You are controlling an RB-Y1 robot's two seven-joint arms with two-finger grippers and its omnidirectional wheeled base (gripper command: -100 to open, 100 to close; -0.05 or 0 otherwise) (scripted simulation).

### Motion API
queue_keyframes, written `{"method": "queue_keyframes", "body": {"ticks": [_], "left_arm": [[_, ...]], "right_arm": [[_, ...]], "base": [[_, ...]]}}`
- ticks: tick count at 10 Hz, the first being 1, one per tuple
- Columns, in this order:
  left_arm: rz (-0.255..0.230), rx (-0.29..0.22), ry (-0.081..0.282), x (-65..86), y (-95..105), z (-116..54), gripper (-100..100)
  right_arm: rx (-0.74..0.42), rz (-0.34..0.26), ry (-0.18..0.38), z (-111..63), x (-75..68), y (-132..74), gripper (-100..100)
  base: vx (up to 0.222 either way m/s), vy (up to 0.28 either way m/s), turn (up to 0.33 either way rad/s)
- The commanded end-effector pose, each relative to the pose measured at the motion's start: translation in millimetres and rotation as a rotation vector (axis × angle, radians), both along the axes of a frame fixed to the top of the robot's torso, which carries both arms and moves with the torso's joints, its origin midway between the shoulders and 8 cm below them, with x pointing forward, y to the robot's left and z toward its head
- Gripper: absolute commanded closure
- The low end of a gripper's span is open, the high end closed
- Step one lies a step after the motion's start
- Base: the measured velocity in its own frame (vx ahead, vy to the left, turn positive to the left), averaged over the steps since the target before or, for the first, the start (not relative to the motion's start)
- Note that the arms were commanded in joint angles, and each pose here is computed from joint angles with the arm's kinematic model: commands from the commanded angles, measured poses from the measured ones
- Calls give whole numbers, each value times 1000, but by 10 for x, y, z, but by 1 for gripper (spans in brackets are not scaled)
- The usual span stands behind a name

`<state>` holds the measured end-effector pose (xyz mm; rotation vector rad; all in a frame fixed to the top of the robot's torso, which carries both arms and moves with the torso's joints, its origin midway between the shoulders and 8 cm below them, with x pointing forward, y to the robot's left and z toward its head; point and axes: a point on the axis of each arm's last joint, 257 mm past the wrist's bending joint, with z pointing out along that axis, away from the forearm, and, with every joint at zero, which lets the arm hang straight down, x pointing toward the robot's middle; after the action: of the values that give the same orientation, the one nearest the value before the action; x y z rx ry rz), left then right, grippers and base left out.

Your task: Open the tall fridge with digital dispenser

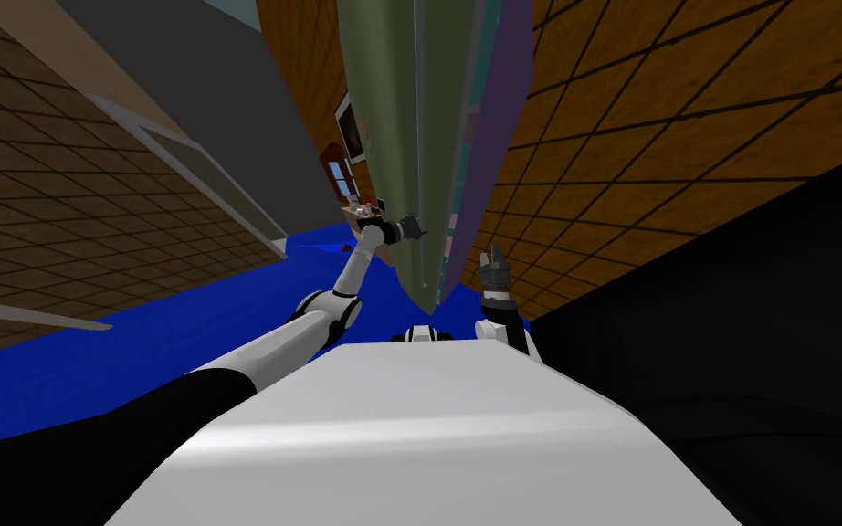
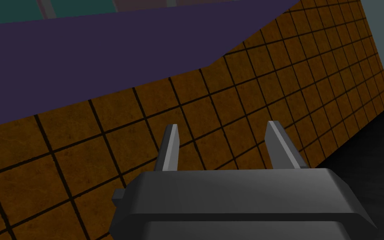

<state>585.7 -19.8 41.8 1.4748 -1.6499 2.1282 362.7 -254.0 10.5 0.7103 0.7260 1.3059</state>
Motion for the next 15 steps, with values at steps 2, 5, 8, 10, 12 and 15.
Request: {"method": "queue_keyframes", "body": {"ticks": [2,5,8,10,12,15], "left_arm": [[-27,-8,1,-89,257,28,100],[-53,15,-8,-240,547,13,100],[-99,-6,-3,-397,632,62,100],[-125,-1,-8,-518,741,78,100],[-153,7,-15,-648,843,94,100],[-175,17,-9,-776,930,56,100]], "right_arm": [[0,0,0,0,0,0,0],[0,0,0,0,0,0,0],[0,0,0,0,0,0,0],[0,0,0,0,0,0,0],[0,0,0,0,0,0,0],[0,0,0,-1,0,-1,0]], "base": [[-7,109,-74],[-3,105,-81],[-5,101,-66],[1,129,-64],[-15,105,-73],[1,83,-44]]}}
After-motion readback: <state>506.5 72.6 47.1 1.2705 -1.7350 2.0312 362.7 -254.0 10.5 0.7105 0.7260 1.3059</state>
